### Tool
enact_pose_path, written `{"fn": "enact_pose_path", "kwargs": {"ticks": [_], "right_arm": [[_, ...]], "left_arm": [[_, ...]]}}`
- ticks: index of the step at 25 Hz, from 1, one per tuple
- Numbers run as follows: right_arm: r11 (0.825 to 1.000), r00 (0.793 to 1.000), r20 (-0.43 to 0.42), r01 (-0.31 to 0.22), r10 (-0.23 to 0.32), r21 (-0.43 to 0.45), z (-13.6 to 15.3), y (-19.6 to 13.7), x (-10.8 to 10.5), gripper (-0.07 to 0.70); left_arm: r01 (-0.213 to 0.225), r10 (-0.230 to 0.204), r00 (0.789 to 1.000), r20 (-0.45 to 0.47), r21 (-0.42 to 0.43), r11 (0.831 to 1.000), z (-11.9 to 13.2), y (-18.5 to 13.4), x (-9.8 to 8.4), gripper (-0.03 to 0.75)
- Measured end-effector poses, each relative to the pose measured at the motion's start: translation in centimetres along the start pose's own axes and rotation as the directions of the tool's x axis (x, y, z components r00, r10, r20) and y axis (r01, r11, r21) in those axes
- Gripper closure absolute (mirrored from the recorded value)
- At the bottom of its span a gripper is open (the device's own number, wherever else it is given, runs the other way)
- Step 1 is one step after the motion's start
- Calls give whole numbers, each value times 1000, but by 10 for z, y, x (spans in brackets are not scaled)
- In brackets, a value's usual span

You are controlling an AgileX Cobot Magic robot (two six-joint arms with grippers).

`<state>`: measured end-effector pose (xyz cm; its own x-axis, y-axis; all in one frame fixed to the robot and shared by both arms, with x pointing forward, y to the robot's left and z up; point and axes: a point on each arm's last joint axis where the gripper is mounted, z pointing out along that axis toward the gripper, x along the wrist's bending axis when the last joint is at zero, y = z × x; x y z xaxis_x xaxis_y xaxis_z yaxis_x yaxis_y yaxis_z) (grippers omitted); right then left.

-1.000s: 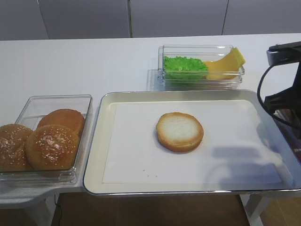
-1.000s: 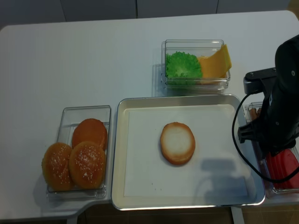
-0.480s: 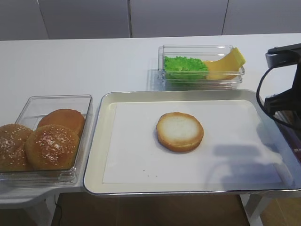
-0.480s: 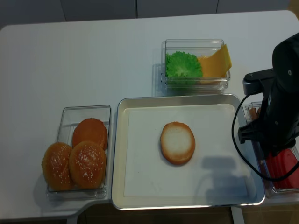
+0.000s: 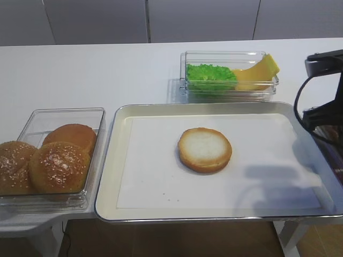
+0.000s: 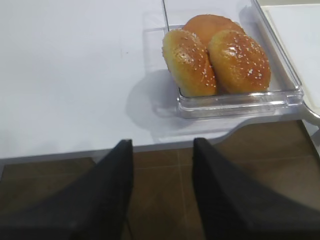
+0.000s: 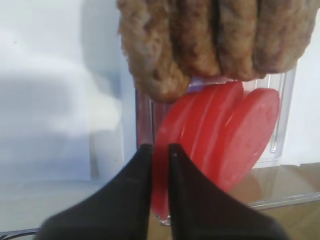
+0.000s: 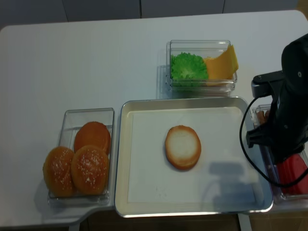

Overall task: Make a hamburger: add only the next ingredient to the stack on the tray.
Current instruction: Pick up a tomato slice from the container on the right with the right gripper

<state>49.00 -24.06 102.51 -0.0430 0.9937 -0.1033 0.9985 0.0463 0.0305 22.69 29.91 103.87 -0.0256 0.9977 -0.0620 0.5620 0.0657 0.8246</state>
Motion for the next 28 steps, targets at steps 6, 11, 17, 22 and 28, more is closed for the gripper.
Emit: {"fn": "enact_pose_path", "kwargs": {"ticks": [6,11,17,22,28], "right_arm": [[997,1000,-23,-10,9,-70,-17,-8,-3,573],[992,999,-47,-22,16,-125,-32,-17,-6,573],[981,997,-69,-34,21,-191,-49,-28,-10,574],[974,997,-77,-39,23,-221,-58,-34,-12,574],[955,990,-138,-53,13,-293,-87,-30,-10,575]], "left_arm": [[0,0,1000,0,0,1000,0,0,0,417],[0,0,1000,0,0,1000,0,0,0,417],[0,0,1000,0,0,1000,0,0,0,417],[0,0,1000,0,0,1000,0,0,0,417],[0,0,1000,0,0,1000,0,0,0,417]]}}
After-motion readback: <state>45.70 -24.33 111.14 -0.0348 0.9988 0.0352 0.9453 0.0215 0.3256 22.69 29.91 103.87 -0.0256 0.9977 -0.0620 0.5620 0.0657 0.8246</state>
